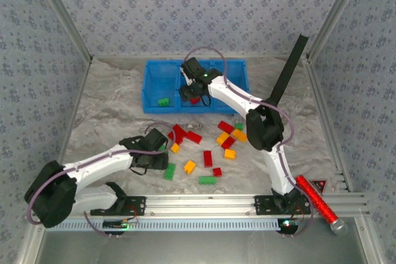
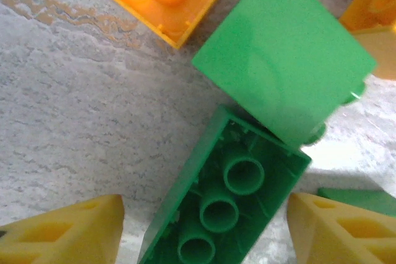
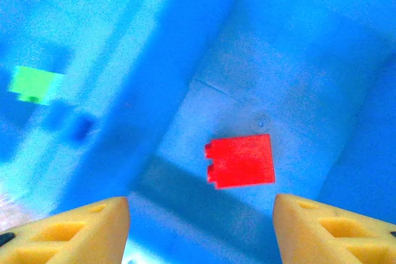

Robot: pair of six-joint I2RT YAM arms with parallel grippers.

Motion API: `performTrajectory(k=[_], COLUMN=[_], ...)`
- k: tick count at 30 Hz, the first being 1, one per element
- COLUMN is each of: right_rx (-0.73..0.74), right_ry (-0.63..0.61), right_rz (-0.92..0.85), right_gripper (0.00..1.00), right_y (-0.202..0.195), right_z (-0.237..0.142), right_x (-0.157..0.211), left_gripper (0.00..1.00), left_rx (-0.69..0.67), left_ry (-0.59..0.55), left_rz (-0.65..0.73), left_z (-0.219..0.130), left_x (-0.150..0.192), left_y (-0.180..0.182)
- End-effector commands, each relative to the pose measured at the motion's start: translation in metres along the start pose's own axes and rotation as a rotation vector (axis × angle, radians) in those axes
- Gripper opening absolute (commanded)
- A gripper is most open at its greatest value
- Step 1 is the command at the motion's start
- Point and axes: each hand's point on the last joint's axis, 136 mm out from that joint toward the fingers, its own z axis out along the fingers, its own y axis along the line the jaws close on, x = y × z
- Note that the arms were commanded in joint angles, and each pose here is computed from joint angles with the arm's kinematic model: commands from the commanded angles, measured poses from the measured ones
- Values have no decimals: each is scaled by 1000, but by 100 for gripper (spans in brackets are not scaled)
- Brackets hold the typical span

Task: Sort the legos into containers by color
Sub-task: Pick up the lego from the middle-left of the table, then place the lego in the container.

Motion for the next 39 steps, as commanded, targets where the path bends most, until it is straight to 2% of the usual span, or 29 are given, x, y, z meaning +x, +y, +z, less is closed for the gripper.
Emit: performTrajectory(k=[1, 4, 9, 15, 20, 26, 30, 36, 39], right_rx=[-5, 9, 38, 59, 22, -53, -44, -47, -51], right_ry=[-56, -55, -42, 69, 160, 170, 169, 165, 179], right_rz=[-47, -55, -29, 50, 173, 400, 465, 484, 477], right_gripper=[64, 64, 64, 64, 65, 66, 67, 68, 68], right_y=[8, 7, -2, -19, -22, -5, 3, 14, 20], right_z=[-57, -82, -119, -149, -172, -174, -176, -171, -165], right_x=[-8, 4, 32, 99, 156, 207, 232, 252, 258], left_gripper=[65, 61, 46, 31, 25, 23, 22, 21, 21], left_rx=[-8, -22, -19, -14, -28, -50, -68, -73, -83], left_ry=[-19, 4, 30, 33, -25, -160, -281, -436, -459], left_rz=[37, 50, 59, 59, 67, 82, 54, 10, -18], left_z=[1, 7, 14, 10, -9, -55, -80, -94, -87], left_x=[-11, -9, -5, -8, -28, -84, -143, -232, -265], left_y=[-6, -6, -8, -11, -13, -19, -16, -14, -12])
